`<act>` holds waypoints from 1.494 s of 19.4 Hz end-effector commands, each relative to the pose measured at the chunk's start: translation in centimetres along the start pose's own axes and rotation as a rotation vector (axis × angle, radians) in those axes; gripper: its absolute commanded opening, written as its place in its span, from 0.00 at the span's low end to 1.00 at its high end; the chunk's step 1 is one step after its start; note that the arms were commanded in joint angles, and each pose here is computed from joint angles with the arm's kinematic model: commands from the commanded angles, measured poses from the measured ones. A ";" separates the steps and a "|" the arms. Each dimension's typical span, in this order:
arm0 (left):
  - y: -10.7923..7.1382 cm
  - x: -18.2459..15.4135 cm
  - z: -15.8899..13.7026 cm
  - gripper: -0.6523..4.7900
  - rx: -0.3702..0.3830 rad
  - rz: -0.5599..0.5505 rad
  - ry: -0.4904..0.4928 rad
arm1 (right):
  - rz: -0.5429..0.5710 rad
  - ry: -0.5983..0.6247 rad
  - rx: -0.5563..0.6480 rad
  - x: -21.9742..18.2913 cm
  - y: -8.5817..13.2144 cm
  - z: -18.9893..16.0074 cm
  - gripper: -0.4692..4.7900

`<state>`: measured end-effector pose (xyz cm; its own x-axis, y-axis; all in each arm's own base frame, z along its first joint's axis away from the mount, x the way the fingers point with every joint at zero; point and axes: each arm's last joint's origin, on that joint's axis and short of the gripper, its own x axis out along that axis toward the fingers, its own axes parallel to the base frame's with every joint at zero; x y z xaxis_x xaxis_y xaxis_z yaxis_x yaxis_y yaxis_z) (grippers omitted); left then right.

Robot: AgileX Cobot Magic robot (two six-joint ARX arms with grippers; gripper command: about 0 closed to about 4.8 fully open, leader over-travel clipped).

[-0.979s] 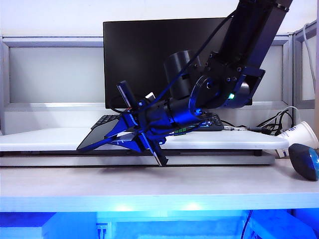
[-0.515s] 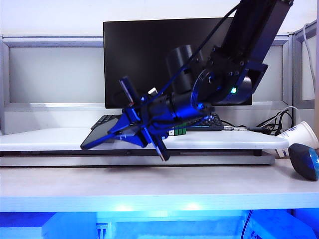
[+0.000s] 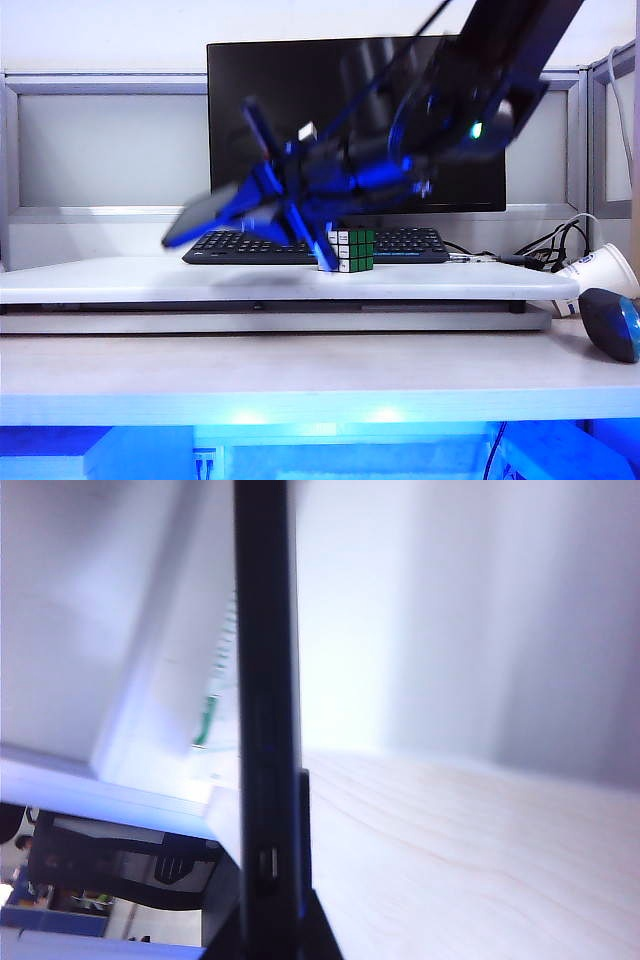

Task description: Put the phone on top of the Rubik's Cube.

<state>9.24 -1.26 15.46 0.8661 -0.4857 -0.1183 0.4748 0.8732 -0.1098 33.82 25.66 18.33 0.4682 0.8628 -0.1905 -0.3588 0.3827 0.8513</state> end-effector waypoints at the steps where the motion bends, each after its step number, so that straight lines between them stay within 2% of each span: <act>1: 0.0 0.0 0.0 0.11 -0.002 -0.005 0.009 | 0.069 -0.063 -0.075 -1.0 2.1 1.6 0.07; 6: 0.0 0.0 0.0 0.11 -0.002 -0.006 0.009 | 0.060 -0.123 -0.101 -2.7 2.4 3.7 0.07; 16: 0.1 0.0 0.0 0.11 0.003 0.023 0.008 | -0.018 -0.247 -0.083 -6.1 -0.3 7.9 0.07; 18: 0.2 0.0 0.0 0.11 0.010 0.057 0.008 | -0.037 -0.267 -0.076 -6.7 -0.9 8.6 0.07; 24: 0.2 0.0 0.0 0.11 0.028 0.086 0.009 | -0.096 -0.302 -0.067 -8.2 -2.4 10.0 0.07; 29: 0.5 -0.1 -0.1 0.11 0.027 0.158 0.011 | -0.124 -0.333 -0.059 -8.7 -2.9 10.6 0.07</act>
<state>9.41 -0.87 15.38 0.9262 -0.3529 -0.1324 0.3468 0.9355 -0.0675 39.15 13.56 21.42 0.7309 0.6585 -0.1794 -0.2618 0.5132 0.8174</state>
